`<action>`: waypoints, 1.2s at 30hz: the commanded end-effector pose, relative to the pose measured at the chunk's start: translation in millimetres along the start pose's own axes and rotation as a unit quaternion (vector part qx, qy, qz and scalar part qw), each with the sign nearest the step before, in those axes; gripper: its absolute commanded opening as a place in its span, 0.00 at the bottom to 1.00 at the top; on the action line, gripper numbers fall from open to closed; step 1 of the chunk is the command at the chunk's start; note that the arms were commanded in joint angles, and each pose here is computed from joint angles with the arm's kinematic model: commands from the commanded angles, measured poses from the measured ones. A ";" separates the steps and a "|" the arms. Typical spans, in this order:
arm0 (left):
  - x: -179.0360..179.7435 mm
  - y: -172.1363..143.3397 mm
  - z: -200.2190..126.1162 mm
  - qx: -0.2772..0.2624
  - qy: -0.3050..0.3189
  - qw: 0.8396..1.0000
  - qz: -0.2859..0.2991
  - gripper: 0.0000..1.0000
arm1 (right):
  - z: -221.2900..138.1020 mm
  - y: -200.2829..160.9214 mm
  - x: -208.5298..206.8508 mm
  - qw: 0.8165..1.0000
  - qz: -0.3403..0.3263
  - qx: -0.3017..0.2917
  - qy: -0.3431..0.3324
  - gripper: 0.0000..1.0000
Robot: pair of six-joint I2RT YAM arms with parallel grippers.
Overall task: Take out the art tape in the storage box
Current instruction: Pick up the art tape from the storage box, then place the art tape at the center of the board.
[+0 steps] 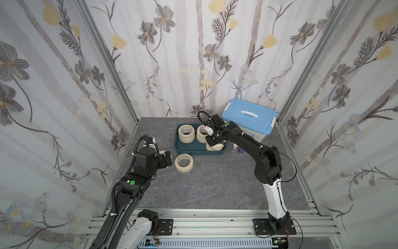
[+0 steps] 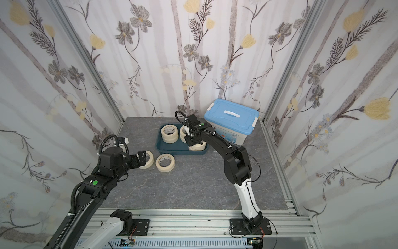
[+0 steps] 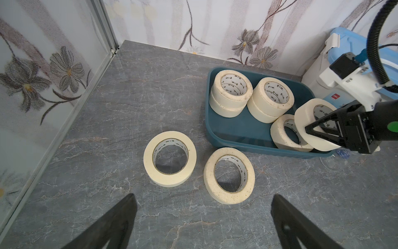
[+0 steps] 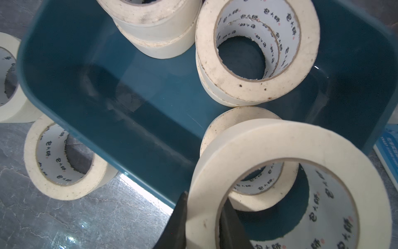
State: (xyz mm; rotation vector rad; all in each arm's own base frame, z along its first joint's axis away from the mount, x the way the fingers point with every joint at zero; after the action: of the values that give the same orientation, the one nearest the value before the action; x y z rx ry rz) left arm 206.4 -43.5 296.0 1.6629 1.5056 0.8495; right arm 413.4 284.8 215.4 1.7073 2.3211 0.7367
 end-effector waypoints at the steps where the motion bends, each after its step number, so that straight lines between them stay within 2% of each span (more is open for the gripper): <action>1: -0.1 0.3 0.6 0.000 -0.002 1.000 0.004 1.00 | -17.8 0.1 6.3 1.000 -0.009 -0.009 0.004 0.21; 9: 0.0 1.0 2.7 0.002 -0.006 1.000 0.001 1.00 | -40.9 -12.6 27.6 0.999 -0.015 -0.004 0.049 0.20; 20: 0.9 1.5 3.7 0.000 -0.008 1.000 -0.005 1.00 | -62.4 -46.2 52.0 0.996 -0.044 0.016 0.077 0.20; 36: 1.7 1.7 5.2 0.000 -0.012 1.000 -0.010 1.00 | -55.3 -76.9 86.2 0.992 -0.080 0.041 0.093 0.20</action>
State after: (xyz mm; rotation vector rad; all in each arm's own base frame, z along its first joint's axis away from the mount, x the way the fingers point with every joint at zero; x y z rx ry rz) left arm 209.9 -41.5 291.9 1.6627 1.5220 0.8130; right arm 296.3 327.4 237.9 1.5278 2.6257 0.7775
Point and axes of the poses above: each gripper's point midway between its finger pads, its own z axis out along the fingers, its own x axis along the line the jaws close on, y = z × x, the point moved 8 cm from there along -z, back along the fingers, and after that the axes turned 13 degrees about z, right-handed, at the moved point
